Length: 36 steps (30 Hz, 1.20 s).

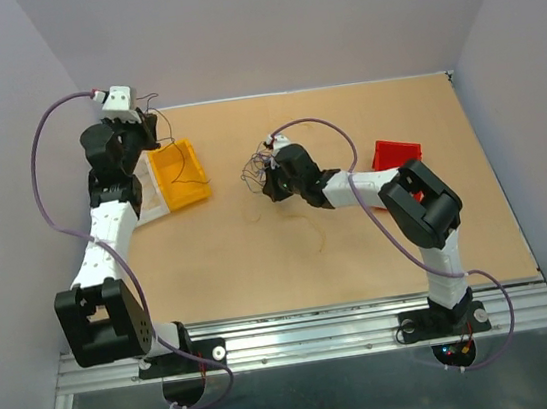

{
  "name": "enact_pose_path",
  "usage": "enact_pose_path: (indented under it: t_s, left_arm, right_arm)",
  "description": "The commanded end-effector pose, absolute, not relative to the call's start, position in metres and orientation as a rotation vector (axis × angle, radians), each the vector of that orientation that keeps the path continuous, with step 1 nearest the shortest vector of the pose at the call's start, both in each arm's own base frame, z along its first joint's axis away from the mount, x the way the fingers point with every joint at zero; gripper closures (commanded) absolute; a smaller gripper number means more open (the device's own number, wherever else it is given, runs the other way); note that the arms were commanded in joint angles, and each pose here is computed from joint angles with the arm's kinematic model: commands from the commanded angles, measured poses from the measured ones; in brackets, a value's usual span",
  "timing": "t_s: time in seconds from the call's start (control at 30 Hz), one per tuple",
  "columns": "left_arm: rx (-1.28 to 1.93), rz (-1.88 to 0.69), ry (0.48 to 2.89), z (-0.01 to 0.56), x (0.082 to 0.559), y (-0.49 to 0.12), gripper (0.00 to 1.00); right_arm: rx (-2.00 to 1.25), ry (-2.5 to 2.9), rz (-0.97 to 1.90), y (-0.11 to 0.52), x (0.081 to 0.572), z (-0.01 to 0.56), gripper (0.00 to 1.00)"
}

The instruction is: Untangle the cables

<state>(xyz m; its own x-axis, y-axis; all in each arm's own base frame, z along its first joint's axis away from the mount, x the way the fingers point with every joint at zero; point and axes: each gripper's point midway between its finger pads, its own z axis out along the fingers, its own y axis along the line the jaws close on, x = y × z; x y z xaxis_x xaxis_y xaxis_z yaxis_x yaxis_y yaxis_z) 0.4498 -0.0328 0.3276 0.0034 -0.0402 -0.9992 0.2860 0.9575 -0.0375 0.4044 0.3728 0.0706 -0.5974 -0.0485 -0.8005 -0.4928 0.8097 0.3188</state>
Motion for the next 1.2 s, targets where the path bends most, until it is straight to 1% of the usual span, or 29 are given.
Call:
enact_pose_path:
  t_s: [0.0, 0.2, 0.27, 0.4, 0.53, 0.63, 0.67, 0.73, 0.8, 0.83, 0.9, 1.03, 1.17]
  left_arm:
    - [0.177, -0.112, 1.442, 0.361, 0.473, -0.012, 1.0]
    - [0.128, 0.011, 1.524, 0.319, 0.501, 0.012, 1.0]
    - [0.099, 0.077, 1.536, 0.311, 0.505, 0.024, 1.0]
    - [0.078, 0.114, 1.565, 0.288, 0.505, 0.031, 1.0]
    - [0.12, 0.063, 1.609, 0.263, 0.499, 0.016, 1.0]
    - [0.154, 0.091, 1.658, 0.244, 0.499, 0.002, 1.0]
    - [0.186, 0.093, 1.673, 0.238, 0.5, -0.022, 1.0]
    - [0.196, 0.15, 1.775, 0.21, 0.502, -0.029, 1.0]
    - [0.201, 0.183, 1.882, 0.197, 0.504, -0.039, 1.0]
    - [0.175, 0.191, 1.91, 0.195, 0.513, -0.04, 1.0]
    - [0.187, 0.199, 2.0, 0.176, 0.509, -0.041, 1.0]
    - [0.17, 0.268, 2.071, 0.159, 0.509, -0.031, 1.0]
    - [0.145, 0.324, 2.116, 0.145, 0.499, -0.015, 1.0]
  right_arm:
    - [-0.379, 2.093, 0.654, 0.369, 0.405, 0.09, 0.99]
    - [-0.343, 2.085, 0.61, 0.361, 0.407, 0.094, 0.99]
    - [-0.339, 2.081, 0.607, 0.36, 0.408, 0.095, 0.99]
    - [-0.332, 2.08, 0.61, 0.36, 0.408, 0.096, 0.99]
    - [-0.334, 2.077, 0.621, 0.362, 0.408, 0.096, 0.99]
    - [-0.334, 2.081, 0.626, 0.363, 0.409, 0.094, 1.0]
    - [-0.334, 2.08, 0.627, 0.363, 0.409, 0.095, 0.99]
    - [-0.336, 2.081, 0.627, 0.364, 0.408, 0.094, 0.99]
    - [-0.329, 2.078, 0.623, 0.362, 0.407, 0.096, 1.0]
    - [-0.328, 2.075, 0.619, 0.361, 0.407, 0.097, 0.99]
    - [-0.317, 2.074, 0.606, 0.358, 0.407, 0.098, 0.99]
    - [-0.311, 2.068, 0.588, 0.353, 0.407, 0.1, 0.99]
    - [-0.305, 2.067, 0.572, 0.348, 0.406, 0.1, 0.99]
